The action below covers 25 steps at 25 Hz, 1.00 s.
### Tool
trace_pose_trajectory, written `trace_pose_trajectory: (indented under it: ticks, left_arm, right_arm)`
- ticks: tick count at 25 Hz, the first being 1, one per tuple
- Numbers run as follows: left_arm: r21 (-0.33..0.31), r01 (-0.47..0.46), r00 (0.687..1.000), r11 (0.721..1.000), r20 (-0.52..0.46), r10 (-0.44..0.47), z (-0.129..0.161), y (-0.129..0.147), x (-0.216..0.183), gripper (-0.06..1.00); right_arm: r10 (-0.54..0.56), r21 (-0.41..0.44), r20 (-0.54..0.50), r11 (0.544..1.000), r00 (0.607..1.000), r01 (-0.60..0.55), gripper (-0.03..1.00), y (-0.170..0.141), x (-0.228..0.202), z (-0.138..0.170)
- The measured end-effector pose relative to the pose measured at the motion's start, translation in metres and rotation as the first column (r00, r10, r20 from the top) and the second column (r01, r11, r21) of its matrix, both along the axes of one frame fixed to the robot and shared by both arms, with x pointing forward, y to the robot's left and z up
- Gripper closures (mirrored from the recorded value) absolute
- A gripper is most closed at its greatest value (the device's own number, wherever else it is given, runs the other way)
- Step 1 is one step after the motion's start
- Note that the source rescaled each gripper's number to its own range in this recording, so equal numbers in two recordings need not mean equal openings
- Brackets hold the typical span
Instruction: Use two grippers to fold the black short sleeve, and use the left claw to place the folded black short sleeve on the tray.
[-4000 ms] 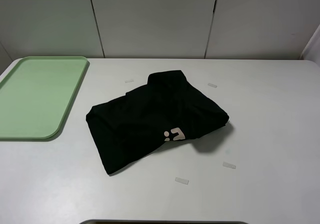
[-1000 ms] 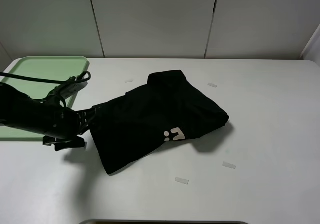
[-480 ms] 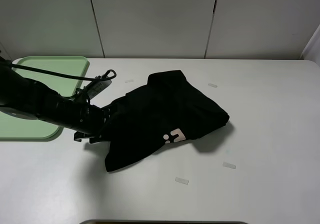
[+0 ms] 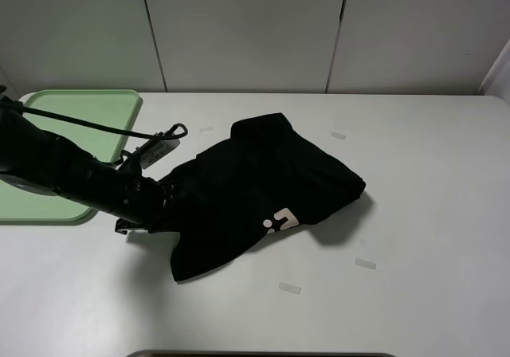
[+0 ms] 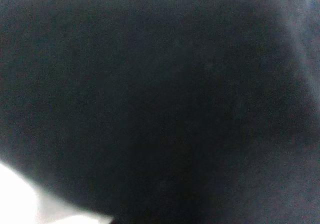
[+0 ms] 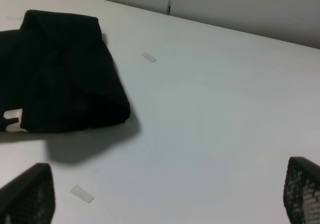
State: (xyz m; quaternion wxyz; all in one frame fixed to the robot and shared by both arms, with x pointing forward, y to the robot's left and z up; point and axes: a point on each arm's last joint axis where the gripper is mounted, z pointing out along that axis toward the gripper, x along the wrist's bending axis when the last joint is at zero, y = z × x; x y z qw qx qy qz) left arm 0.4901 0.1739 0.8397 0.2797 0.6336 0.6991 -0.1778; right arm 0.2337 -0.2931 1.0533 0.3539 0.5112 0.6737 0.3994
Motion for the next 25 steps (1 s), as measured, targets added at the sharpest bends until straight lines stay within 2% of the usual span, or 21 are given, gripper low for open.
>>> trace_pose_trajectory:
  ticks: [3, 7, 9, 14, 17, 20, 25]
  left_arm:
    - [-0.017, 0.058, 0.998, 0.998, -0.015, -0.059, 0.007, 0.011, -0.002, 0.94]
    - [0.054, 0.091, 0.995, 0.994, -0.055, -0.088, 0.023, 0.047, -0.003, 0.94]
    - [0.125, 0.107, 0.994, 0.986, -0.049, -0.101, 0.031, 0.065, -0.001, 0.94]
    - [0.309, 0.010, 0.999, 0.951, 0.044, -0.025, 0.055, 0.102, 0.023, 0.94]
    - [0.388, 0.033, 0.991, 0.921, 0.104, -0.079, 0.067, 0.110, 0.039, 0.94]
    - [0.394, 0.065, 0.988, 0.917, 0.102, -0.114, 0.075, 0.111, 0.046, 0.94]
    - [0.335, 0.118, 0.992, 0.935, 0.002, -0.126, 0.081, 0.106, 0.041, 0.94]
  right_arm:
    - [0.000, 0.000, 0.000, 1.000, 1.000, 0.000, -0.03, 0.000, 0.000, 0.000]
    - [0.000, 0.000, 0.000, 1.000, 1.000, 0.000, -0.03, 0.000, 0.000, 0.000]
    - [0.000, 0.000, 0.000, 1.000, 1.000, 0.000, -0.03, 0.000, 0.000, 0.000]
    - [0.000, 0.000, 0.000, 1.000, 1.000, 0.000, -0.03, 0.000, 0.000, 0.000]
    - [0.000, 0.000, 0.000, 1.000, 1.000, 0.000, -0.03, 0.000, 0.000, 0.000]
    - [0.000, 0.000, 0.000, 1.000, 1.000, 0.000, -0.03, 0.000, 0.000, 0.000]
    - [0.000, 0.000, 0.000, 1.000, 1.000, 0.000, -0.03, 0.000, 0.000, 0.000]
